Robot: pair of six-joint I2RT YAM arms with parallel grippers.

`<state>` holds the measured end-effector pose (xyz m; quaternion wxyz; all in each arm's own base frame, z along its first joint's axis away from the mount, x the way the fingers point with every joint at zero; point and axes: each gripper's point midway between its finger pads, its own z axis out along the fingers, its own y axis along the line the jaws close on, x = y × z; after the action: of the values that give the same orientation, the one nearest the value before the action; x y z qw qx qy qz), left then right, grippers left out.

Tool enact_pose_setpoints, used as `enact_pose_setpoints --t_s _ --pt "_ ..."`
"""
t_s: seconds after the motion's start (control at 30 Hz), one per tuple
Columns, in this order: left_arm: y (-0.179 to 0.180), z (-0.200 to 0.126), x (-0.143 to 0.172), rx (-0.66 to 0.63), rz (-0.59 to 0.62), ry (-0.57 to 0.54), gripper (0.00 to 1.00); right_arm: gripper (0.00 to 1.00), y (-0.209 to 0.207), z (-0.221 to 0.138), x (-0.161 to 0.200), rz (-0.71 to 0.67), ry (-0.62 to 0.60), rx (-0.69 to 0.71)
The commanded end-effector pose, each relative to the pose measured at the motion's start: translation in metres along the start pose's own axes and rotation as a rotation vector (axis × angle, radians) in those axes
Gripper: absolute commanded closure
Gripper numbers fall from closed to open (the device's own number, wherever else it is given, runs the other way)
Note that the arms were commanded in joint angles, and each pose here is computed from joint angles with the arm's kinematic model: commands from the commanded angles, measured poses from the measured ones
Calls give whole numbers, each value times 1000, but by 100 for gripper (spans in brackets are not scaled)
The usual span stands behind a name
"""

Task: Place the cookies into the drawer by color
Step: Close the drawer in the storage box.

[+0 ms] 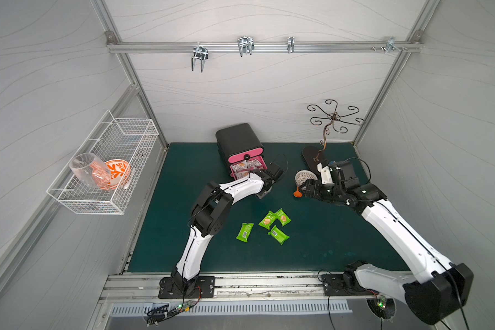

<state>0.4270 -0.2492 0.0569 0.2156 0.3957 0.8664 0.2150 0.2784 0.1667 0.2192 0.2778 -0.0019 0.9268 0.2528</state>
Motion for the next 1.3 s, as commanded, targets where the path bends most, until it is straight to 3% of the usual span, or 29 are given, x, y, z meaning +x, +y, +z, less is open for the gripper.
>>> enact_pose_setpoints --t_s 0.0,0.37,0.87,1.07,1.27 --pt "32 -13 -23 -72 -77 -85 100 17 -1 -5 0 4 -8 2" --pt "75 -6 -27 -109 -195 -107 100 17 0 -5 -1 0 -4 2" --pt "96 7 -36 -55 -380 -138 100 17 0 -9 -1 -5 -8 5" --pt "108 -33 -38 28 -511 -249 100 16 -2 -10 0 -5 -14 14" --pt "105 -106 -27 299 -701 -445 100 17 -1 -7 -2 6 -22 5"
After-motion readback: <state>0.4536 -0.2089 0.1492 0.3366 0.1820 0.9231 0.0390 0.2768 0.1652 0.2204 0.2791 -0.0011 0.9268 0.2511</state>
